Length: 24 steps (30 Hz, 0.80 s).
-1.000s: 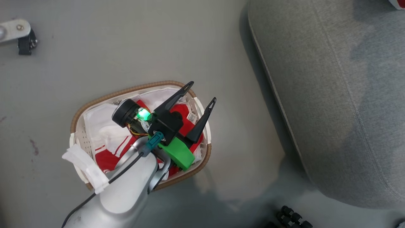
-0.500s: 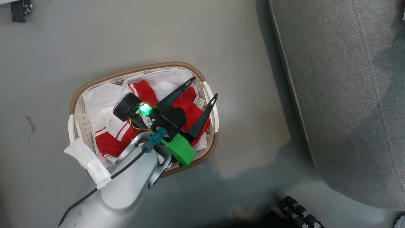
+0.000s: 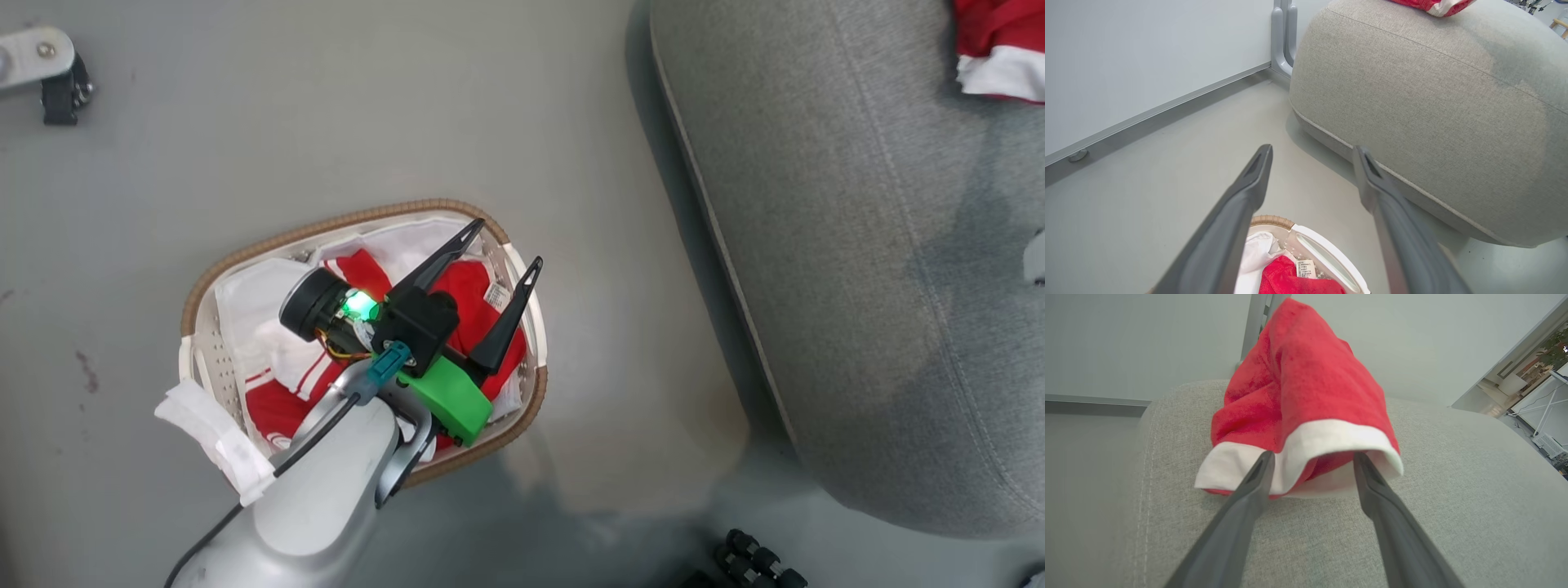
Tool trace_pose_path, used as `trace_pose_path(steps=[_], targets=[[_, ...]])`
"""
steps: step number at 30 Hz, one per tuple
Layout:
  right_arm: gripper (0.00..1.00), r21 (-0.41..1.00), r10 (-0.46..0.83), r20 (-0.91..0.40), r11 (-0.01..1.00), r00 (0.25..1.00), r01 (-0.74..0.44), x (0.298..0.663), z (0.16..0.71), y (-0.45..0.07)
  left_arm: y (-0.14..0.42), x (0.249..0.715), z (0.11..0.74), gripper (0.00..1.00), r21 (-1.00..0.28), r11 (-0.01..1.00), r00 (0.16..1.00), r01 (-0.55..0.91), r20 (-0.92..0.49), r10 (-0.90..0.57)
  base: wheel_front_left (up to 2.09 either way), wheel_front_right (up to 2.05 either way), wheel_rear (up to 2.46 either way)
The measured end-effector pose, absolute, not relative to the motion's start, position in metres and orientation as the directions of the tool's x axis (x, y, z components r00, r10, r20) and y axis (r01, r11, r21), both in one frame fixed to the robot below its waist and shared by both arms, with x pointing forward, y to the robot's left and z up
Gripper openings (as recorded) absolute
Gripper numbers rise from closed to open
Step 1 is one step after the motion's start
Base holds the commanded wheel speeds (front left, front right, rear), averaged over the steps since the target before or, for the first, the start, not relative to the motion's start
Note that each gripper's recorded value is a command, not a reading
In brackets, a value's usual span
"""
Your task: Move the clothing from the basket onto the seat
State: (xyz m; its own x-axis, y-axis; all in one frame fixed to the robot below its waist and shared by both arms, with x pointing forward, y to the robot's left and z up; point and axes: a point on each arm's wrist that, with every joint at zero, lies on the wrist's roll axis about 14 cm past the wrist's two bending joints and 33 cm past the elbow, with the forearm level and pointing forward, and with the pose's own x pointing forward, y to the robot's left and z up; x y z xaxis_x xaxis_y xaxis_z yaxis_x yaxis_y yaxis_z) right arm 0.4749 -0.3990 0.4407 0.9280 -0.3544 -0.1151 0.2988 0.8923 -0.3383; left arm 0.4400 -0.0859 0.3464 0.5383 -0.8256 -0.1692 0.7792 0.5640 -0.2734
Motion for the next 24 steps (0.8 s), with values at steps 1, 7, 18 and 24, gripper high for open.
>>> trace_pose_path(steps=[1, 7, 18, 24], targets=[[1.0, -0.338, -0.358, -0.117, 0.892, 0.927, 0.301, 0.47, 0.441, -0.399, -0.086, 0.44, 0.35, 1.0, -0.277, 0.568, 0.544, 0.775, -0.164, -0.823, 0.0, 0.0, 0.0], [1.0, -0.33, -0.38, -0.122, 0.887, 0.917, 0.323, 0.436, 0.448, -0.4, -0.083, 0.439, 0.376, 1.0, -0.28, 0.595, 0.584, 0.754, -0.129, -0.801, 0.0, 0.0, 0.0], [1.0, -0.354, -0.328, 0.015, 0.882, 0.945, 0.312, 0.426, 0.513, -0.399, -0.056, 0.438, 0.433, 1.0, -0.276, 0.688, 0.705, 0.672, -0.047, -0.708, 0.0, 0.0, 0.0], [1.0, -0.329, -0.226, 0.06, 0.915, 0.972, 0.233, 0.438, 0.533, -0.364, -0.025, 0.432, 0.457, 1.0, -0.276, 0.759, 0.786, 0.59, -0.018, -0.618, 0.0, 0.0, 0.0]])
